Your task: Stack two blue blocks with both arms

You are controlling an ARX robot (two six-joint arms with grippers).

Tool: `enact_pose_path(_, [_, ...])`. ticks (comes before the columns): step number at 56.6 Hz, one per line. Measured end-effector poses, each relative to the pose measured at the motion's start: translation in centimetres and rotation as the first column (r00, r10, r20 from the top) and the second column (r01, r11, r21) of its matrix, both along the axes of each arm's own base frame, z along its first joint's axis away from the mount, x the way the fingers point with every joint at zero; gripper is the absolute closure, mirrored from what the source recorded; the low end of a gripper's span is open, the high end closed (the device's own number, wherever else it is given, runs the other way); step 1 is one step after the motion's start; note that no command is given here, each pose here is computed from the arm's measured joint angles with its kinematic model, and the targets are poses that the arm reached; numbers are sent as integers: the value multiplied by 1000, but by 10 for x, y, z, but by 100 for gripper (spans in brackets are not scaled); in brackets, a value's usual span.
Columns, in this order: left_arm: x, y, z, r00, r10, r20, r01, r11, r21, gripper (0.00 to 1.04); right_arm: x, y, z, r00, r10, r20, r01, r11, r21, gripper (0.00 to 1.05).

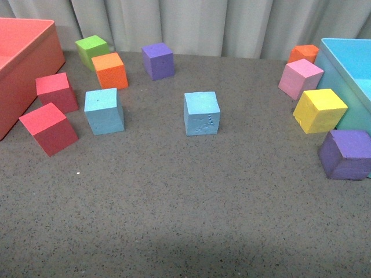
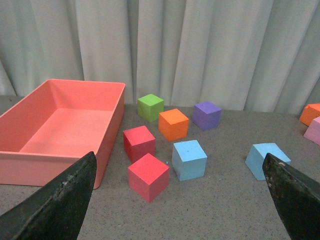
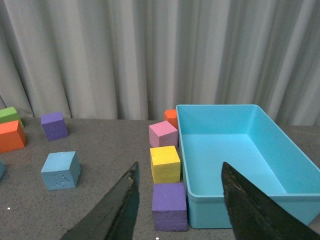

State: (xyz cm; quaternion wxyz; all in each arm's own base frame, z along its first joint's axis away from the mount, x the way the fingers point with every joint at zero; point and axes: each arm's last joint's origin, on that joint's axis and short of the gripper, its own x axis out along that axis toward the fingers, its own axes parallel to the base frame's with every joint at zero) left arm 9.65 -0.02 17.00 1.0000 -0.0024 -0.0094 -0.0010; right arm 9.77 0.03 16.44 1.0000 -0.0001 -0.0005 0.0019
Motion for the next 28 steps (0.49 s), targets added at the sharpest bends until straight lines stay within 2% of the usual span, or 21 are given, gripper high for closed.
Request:
enact_pose_path(5, [0, 0, -1, 1000, 7, -14, -7, 1000, -5, 7, 0, 0, 0, 1000, 0, 0, 0, 1000, 0, 38])
enact_pose_path(10, [6, 1, -7, 961, 135, -242, -158, 984, -80, 7, 0, 0, 0, 1000, 0, -1, 0, 1000, 0, 22])
enact_pose_path(15, [18, 0, -12, 938, 137, -318, -184, 975, -126, 7, 0, 0, 0, 1000, 0, -1, 0, 1000, 0, 9])
enact_pose_path(21, [40, -5, -6, 940, 101, -325, -159, 975, -155, 7, 0, 0, 0, 1000, 0, -1, 0, 1000, 0, 10])
enact_pose_path(28, [84, -18, 6, 944, 17, -330, -80, 981, -178, 7, 0, 0, 0, 1000, 0, -1, 0, 1000, 0, 10])
